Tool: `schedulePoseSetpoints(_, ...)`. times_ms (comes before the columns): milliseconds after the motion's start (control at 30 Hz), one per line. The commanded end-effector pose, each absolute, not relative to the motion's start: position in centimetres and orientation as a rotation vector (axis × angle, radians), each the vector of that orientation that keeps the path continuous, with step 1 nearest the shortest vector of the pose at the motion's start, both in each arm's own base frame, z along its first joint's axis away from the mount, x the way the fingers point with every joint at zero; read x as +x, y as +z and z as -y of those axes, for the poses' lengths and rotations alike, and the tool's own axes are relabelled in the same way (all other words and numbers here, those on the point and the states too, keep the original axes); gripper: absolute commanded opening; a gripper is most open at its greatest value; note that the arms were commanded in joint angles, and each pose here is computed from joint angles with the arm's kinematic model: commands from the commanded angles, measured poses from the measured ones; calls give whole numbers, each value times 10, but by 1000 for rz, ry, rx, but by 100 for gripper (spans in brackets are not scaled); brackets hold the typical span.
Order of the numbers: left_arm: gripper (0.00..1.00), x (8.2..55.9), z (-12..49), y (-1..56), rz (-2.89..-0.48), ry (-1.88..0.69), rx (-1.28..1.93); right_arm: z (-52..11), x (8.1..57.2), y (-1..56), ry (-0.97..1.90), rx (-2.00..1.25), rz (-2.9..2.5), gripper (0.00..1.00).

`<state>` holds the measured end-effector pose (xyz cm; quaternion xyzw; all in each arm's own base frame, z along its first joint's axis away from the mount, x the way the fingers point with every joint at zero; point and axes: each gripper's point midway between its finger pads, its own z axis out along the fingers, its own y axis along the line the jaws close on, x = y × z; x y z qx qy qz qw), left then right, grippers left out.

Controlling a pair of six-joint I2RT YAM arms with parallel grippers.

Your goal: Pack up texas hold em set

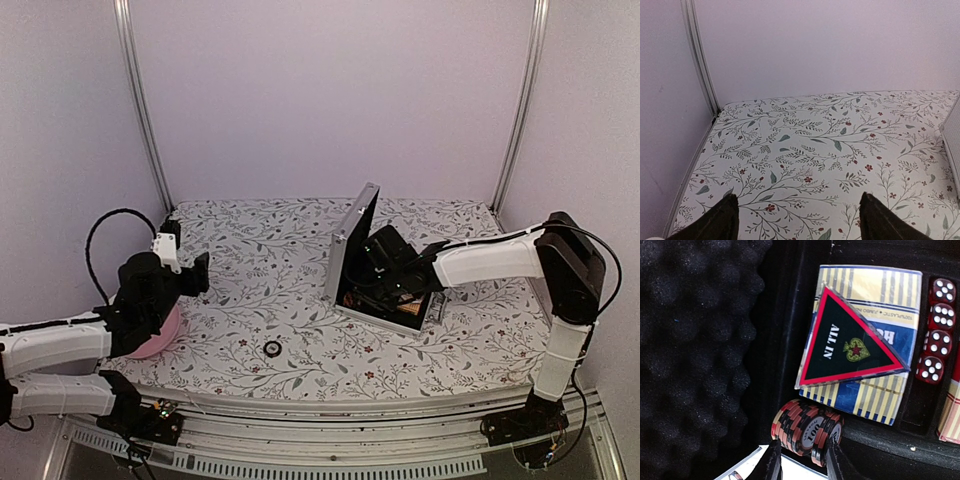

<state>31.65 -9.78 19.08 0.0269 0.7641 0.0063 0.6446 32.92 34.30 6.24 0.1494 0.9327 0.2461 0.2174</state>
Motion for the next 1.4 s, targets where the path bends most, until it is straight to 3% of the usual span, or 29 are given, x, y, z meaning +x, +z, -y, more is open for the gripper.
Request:
schedulePoseSetpoints(0, 83, 321, 101, 195, -1732, 13, 70, -357, 333, 62, 727, 405, -2575, 30)
schedulePoseSetpoints(933, 83, 322, 103, 191, -1747, 15, 80, -345, 333, 72, 722, 429, -2523, 32)
schedulePoseSetpoints(1367, 79, 322, 111, 192, -1792, -24, 47, -264, 312, 120, 562, 334, -2417, 58)
